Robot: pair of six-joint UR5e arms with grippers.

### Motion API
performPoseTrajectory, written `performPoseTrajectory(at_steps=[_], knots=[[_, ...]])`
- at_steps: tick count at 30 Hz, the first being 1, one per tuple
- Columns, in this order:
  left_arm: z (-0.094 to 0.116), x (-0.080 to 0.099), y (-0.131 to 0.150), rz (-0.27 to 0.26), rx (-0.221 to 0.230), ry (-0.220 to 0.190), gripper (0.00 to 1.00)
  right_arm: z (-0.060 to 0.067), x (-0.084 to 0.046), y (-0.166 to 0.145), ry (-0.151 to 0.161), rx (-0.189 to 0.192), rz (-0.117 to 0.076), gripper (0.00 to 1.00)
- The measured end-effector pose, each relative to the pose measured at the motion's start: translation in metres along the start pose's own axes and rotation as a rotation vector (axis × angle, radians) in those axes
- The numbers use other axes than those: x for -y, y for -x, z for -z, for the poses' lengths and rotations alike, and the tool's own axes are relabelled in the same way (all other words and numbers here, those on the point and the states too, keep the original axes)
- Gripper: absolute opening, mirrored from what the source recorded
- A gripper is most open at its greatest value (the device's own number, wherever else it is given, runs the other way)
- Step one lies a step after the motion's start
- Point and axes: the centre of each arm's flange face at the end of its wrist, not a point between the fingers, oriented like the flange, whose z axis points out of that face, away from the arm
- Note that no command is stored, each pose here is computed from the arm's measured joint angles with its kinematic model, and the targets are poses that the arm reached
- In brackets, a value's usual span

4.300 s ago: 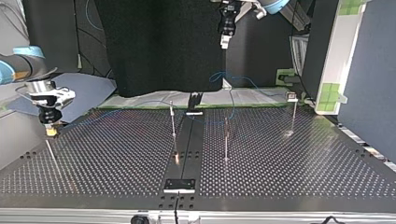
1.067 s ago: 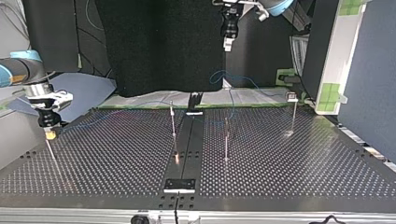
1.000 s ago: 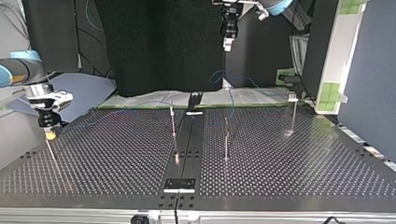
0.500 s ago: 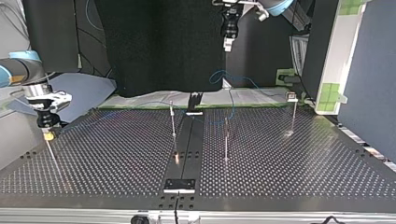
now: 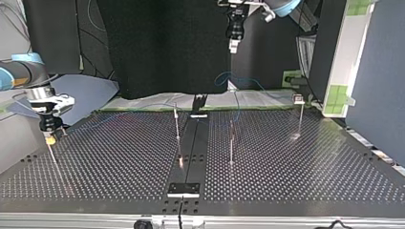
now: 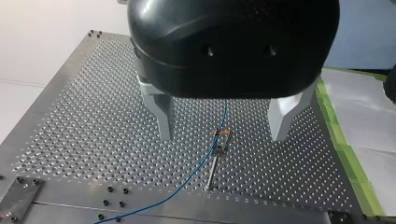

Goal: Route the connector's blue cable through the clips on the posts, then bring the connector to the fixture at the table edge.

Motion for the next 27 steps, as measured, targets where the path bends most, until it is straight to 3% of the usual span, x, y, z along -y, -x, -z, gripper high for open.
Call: performPoseTrajectory(at_steps=[11, 19, 27], knots=[[-0.0011, -0.0007, 0.0001, 0.000, 0.000, 0.001, 1.00, -0.0004, 0.0012, -0.0001, 0.000, 0.000, 0.002, 1.00], [-0.0016, -0.0011, 0.0002, 0.001, 0.000, 0.003, 1.00, 0.0008, -0.0051, 0.0003, 0.038, 0.003, 0.001, 1.00], [-0.0016, -0.0012, 0.0002, 0.001, 0.000, 0.003, 1.00, 0.0013, -0.0073, 0.0004, 0.051, 0.005, -0.002, 1.00]])
